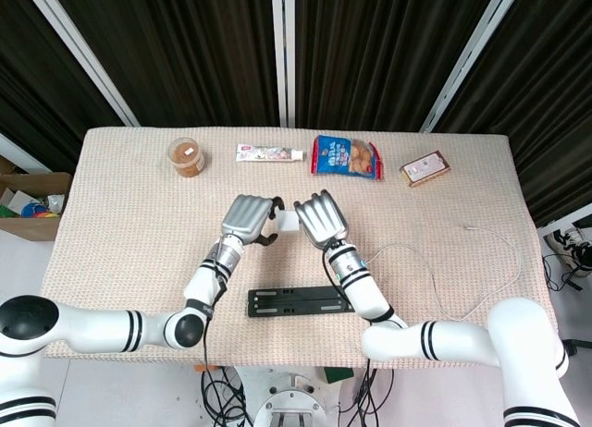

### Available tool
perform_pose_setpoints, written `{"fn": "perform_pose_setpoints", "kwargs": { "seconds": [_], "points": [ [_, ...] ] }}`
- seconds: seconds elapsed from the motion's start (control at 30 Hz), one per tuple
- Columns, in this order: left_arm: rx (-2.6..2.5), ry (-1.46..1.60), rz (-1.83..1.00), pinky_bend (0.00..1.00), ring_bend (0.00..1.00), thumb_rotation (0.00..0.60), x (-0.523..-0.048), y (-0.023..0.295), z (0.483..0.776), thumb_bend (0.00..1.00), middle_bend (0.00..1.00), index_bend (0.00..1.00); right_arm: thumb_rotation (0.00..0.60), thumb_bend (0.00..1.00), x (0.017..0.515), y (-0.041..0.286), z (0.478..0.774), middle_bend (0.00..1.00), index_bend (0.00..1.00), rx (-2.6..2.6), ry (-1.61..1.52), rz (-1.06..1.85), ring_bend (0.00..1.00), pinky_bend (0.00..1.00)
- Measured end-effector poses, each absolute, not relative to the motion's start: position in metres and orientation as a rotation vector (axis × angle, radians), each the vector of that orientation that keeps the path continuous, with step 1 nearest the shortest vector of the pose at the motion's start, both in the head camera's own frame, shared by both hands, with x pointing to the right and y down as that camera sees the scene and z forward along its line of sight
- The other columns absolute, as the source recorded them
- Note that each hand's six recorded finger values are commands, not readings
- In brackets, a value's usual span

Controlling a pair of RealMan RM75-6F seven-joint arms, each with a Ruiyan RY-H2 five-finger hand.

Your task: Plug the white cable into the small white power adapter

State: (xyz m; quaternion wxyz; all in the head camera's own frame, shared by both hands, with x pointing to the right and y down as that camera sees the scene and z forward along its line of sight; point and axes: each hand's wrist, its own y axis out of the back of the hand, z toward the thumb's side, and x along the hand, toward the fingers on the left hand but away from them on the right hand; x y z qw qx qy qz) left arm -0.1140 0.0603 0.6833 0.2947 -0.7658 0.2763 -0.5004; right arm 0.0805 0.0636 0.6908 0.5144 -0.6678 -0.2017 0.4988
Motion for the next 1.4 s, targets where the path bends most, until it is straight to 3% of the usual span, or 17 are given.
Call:
{"fn": "perform_pose_setpoints", "kwargs": {
  "seconds": [0.8, 0.87, 1.07, 1.4],
  "points": [
    [-1.996, 0.712, -1.337, 0.92, 0.71, 0.6, -0.108, 0.062, 0.686, 0.33, 0.49, 0.55, 0.6, 0.62, 0.073, 0.06, 0.694, 0.66, 0.63, -1.645, -0.531, 1.212, 0.51, 0.55],
    [-1.996, 0.708, -1.337, 0.92, 0.71, 0.6, -0.107, 0.062, 0.686, 0.33, 0.49, 0.55, 0.6, 0.58, 0.072, 0.06, 0.694, 0.65, 0.61, -1.644, -0.531, 1.211, 0.51, 0.55],
    [-1.994, 0.708, -1.341, 0.92, 0.71, 0.6, -0.111, 0.061, 0.687, 0.33, 0.49, 0.55, 0.6, 0.32, 0.077, 0.059, 0.692, 0.55, 0.44, -1.631, -0.54, 1.218, 0.48, 0.54],
    [-1.995, 0.707, -1.34, 0.92, 0.71, 0.6, -0.116, 0.061, 0.686, 0.32, 0.49, 0.55, 0.6, 0.3, 0.092, 0.058, 0.686, 0.53, 0.38, -1.611, -0.546, 1.234, 0.46, 0.53]
  ]
}}
